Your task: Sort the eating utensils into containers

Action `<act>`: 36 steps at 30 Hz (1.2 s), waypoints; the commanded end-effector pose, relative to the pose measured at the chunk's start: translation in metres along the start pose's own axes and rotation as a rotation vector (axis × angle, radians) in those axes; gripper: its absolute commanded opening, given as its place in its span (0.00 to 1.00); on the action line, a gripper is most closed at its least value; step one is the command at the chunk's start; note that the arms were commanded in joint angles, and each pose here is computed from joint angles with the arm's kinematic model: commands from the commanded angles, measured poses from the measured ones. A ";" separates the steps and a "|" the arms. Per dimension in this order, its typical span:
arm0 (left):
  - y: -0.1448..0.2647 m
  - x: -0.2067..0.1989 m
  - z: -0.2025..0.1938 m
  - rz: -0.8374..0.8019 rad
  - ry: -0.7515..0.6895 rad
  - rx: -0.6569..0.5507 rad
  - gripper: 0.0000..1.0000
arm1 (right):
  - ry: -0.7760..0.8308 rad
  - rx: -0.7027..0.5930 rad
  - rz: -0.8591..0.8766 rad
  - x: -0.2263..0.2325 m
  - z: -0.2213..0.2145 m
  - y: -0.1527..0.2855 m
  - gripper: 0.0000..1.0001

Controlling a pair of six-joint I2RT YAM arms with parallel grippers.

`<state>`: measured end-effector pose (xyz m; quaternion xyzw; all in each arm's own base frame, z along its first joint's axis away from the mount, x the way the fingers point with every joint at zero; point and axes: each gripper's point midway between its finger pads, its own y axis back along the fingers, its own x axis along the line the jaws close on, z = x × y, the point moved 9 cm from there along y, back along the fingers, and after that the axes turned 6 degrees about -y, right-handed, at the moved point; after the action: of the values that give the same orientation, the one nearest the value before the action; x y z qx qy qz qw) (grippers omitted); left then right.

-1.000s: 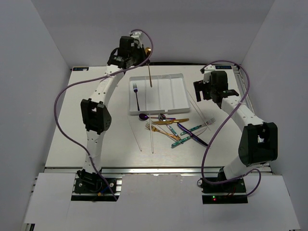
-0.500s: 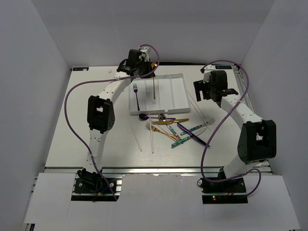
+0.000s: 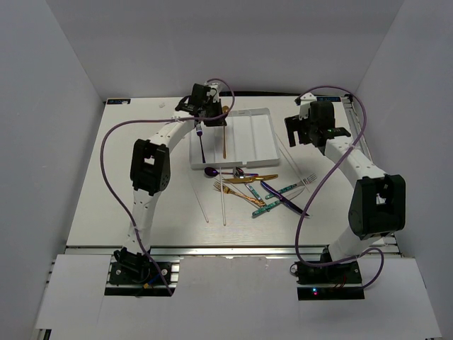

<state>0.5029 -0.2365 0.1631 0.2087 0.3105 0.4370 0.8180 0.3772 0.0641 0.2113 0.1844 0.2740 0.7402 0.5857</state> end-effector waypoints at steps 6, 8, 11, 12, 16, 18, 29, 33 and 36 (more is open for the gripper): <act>-0.003 0.004 -0.016 0.040 0.056 0.077 0.18 | -0.019 -0.035 0.007 -0.002 0.015 0.003 0.89; -0.001 0.005 -0.012 0.064 0.060 0.070 0.28 | -0.018 -0.037 0.011 -0.001 0.017 0.005 0.89; 0.009 0.003 0.001 0.091 0.068 0.035 0.46 | -0.026 -0.047 0.030 0.002 0.020 0.010 0.87; 0.014 0.001 0.007 0.094 0.064 0.014 0.50 | -0.032 -0.065 0.030 0.003 0.024 0.016 0.86; 0.051 -0.006 0.040 0.117 0.073 -0.085 0.65 | -0.099 -0.126 0.111 0.034 0.036 0.041 0.81; 0.086 -0.004 0.061 0.151 0.108 -0.156 0.73 | -0.066 -0.140 0.189 0.071 0.038 0.056 0.78; 0.259 0.098 0.030 0.390 0.467 -0.221 0.83 | -0.134 0.280 0.314 0.218 -0.026 0.047 0.62; 0.295 0.106 0.001 0.520 0.444 -0.230 0.84 | -0.129 0.382 0.356 0.250 -0.053 0.047 0.59; 0.318 0.107 -0.017 0.594 0.438 -0.245 0.84 | -0.126 0.457 0.377 0.270 -0.077 0.054 0.58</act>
<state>0.3741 0.0234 0.3141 0.0622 0.3605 0.7119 0.5994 0.2491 0.2894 0.1673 0.3646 0.3576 0.7566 0.4085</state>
